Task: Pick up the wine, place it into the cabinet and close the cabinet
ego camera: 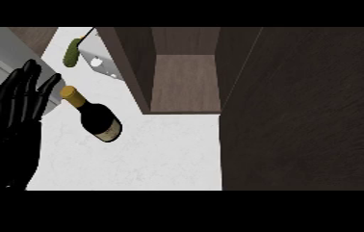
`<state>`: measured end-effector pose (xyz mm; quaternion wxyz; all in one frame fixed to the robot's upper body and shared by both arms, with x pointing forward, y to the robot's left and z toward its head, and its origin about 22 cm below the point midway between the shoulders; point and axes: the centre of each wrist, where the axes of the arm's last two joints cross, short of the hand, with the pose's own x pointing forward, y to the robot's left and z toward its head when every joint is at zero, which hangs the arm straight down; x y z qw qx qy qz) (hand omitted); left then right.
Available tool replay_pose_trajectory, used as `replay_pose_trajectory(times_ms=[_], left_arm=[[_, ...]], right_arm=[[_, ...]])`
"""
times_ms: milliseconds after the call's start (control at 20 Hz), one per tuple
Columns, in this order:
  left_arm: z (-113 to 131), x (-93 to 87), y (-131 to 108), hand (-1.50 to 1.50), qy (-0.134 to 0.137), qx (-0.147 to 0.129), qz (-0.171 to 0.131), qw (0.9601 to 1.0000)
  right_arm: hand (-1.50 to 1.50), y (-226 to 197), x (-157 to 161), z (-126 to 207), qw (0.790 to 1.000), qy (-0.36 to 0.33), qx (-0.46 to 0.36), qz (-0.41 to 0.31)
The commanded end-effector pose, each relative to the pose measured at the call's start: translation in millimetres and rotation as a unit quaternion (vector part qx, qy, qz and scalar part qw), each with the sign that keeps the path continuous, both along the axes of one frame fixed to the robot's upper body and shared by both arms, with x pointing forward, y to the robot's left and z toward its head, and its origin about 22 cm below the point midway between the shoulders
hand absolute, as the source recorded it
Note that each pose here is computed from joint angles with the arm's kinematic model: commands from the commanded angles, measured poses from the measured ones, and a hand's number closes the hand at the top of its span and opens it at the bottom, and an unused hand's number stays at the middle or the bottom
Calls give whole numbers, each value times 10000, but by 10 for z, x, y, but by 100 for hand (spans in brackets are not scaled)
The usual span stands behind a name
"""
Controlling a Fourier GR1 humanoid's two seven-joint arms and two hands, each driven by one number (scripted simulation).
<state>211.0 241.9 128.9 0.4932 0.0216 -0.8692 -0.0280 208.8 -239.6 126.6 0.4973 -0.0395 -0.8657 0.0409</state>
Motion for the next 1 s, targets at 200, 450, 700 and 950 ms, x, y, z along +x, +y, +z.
replay_pose_trajectory(times_ms=[200,450,700,950], left_arm=[[-11,27,-395,-150,162,185,-324,9992],[-248,-52,-455,-150,1109,-1216,-1031,9810],[12,-106,-678,-150,1119,-1125,-1062,9816],[383,-208,-927,-150,1099,-1244,-1036,9807]], right_arm=[[-150,46,-417,98,9986,52,150,509],[-150,87,-577,61,9853,813,86,1502],[-150,162,-721,280,9842,917,119,1509],[-150,35,-670,482,9831,861,55,1612]])
